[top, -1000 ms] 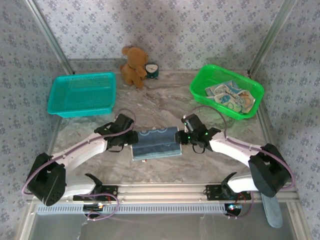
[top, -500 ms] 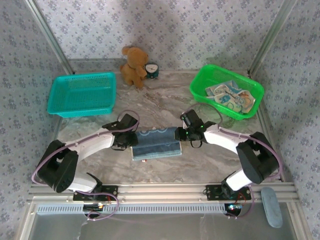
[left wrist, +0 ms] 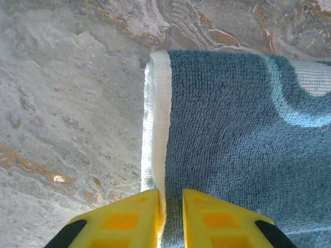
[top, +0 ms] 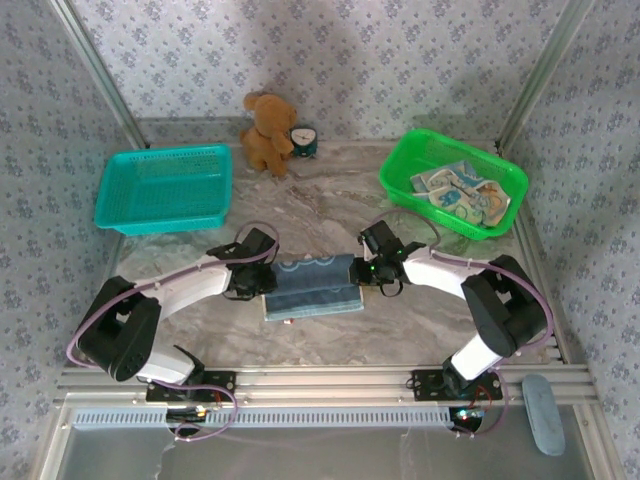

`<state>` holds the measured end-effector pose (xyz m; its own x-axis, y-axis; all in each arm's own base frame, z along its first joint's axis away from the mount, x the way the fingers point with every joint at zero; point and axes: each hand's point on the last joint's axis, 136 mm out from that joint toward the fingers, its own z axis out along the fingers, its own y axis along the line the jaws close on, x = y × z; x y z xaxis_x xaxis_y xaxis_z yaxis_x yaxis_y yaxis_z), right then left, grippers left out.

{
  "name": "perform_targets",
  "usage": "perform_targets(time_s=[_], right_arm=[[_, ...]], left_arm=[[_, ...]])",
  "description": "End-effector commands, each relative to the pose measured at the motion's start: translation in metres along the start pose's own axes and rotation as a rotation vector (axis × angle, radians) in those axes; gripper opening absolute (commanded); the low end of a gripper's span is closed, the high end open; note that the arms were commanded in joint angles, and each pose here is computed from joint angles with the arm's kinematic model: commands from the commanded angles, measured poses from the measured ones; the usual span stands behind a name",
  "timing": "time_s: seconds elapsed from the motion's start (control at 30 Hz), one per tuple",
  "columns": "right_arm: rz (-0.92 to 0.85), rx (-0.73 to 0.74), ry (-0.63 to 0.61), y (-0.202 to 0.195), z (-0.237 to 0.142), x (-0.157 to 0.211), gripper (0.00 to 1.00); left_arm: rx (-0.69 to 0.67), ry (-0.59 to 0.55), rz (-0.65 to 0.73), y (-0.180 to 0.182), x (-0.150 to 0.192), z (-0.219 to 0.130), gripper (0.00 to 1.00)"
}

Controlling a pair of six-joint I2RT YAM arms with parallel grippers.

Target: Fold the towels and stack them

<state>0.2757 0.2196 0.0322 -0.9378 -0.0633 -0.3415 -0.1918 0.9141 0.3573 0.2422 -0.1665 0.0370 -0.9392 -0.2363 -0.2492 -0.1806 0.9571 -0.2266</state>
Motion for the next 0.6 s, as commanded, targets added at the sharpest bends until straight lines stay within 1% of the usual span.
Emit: perform_targets(time_s=[0.0,0.07,0.17,0.3,0.57], right_arm=[[-0.011,-0.011,0.003,0.004,-0.003,-0.004,0.21],[-0.011,-0.011,0.000,0.004,-0.004,-0.005,0.18],[-0.011,-0.012,-0.005,0.005,-0.007,-0.006,0.14],[-0.012,-0.017,-0.015,0.007,-0.012,-0.007,0.00],[-0.012,-0.034,-0.039,0.017,-0.032,-0.012,0.00]], left_arm=[[0.004,0.015,-0.012,0.000,0.002,0.002,0.19],[0.004,0.014,-0.013,0.000,0.002,0.002,0.10],[0.001,0.008,-0.014,0.001,0.002,0.000,0.00],[0.001,-0.007,-0.015,0.002,-0.001,-0.006,0.00],[-0.001,-0.048,-0.017,0.004,-0.008,-0.036,0.00]])
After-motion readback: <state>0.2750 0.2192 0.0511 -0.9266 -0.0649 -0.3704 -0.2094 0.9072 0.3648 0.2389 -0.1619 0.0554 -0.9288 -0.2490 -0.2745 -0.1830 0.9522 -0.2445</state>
